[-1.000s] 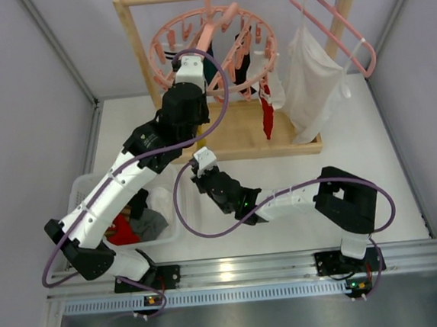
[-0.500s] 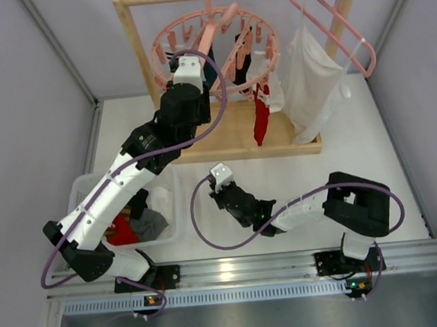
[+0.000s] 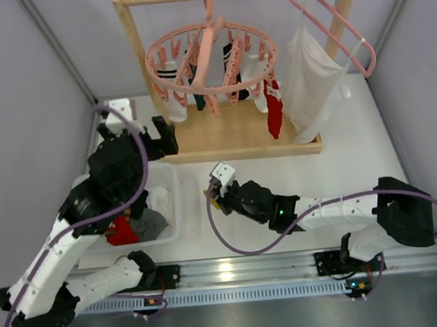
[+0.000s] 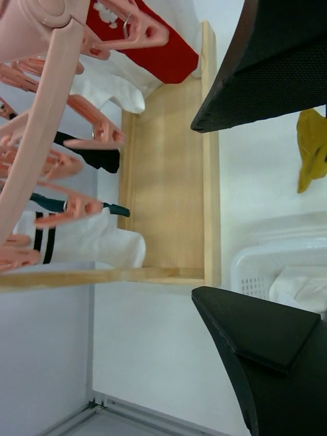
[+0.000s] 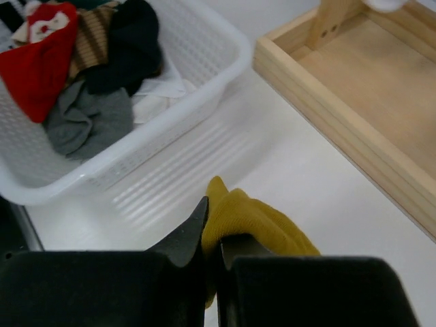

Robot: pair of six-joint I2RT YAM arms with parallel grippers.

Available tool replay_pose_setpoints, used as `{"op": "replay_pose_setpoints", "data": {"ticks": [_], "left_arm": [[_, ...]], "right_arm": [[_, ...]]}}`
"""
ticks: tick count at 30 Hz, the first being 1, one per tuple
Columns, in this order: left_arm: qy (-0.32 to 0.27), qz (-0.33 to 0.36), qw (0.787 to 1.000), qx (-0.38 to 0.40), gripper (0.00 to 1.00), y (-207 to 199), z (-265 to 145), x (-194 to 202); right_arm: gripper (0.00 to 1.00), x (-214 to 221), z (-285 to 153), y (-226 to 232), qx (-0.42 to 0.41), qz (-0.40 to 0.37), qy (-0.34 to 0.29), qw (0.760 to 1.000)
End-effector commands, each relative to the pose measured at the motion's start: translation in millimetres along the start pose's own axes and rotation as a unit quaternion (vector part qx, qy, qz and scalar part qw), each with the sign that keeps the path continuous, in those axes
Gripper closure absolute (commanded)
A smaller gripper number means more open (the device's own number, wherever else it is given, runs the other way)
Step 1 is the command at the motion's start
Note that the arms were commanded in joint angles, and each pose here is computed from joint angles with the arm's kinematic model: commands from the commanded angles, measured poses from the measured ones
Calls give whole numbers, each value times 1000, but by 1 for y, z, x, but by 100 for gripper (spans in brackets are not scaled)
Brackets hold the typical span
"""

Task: Remove the socks clipped to the hanger

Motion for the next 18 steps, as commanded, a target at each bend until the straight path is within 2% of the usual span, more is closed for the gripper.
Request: {"op": "replay_pose_setpoints", "data": {"ticks": [1, 5, 7, 8, 10, 11, 12, 13, 14, 15, 17, 18], "left_arm": [[-26, -31, 999, 15, 2, 19, -23, 1], [-59, -56, 997, 8, 2, 46, -50, 3], [-69, -61, 996, -11, 2, 56, -55, 7], [-81, -71, 994, -9, 2, 63, -63, 5], [-94, -81, 992, -27, 2, 71, -68, 7], [-106, -91, 990, -33, 2, 78, -75, 5], [-110, -93, 989, -41, 2, 81, -76, 7], [-113, -93, 988, -47, 2, 84, -77, 7], [-120, -94, 987, -58, 2, 88, -79, 7], [-122, -95, 986, -62, 2, 89, -80, 7], [-125, -96, 985, -70, 2, 92, -81, 8], [-126, -97, 985, -73, 2, 92, -81, 9]], "right_arm": [[100, -41, -6, 19, -119, -21, -36, 992], [100, -78, 5, 32, -193, -37, -74, 978], [100, -81, 16, 42, -236, -54, -72, 968], [100, -99, 21, 45, -245, -54, -92, 964], [100, -96, 38, 55, -270, -65, -79, 957], [100, -116, 46, 57, -271, -67, -98, 955], [100, -105, 59, 64, -283, -73, -68, 954], [100, -109, 66, 68, -292, -77, -68, 951], [99, -128, 73, 70, -293, -77, -84, 949], [97, -117, 87, 76, -297, -80, -66, 949], [87, -126, 99, 79, -296, -81, -59, 950], [55, -118, 107, 83, -298, -80, -47, 950]]}}
Point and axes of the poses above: each gripper's point midway between its finger pads, its own z axis out along the fingers, its own y axis along the line the jaws close on, x = y × z, the point moved 10 cm from there along -z, back along the fingers, and after that the axes turned 8 degrees about -z, right-handed, at the moved point
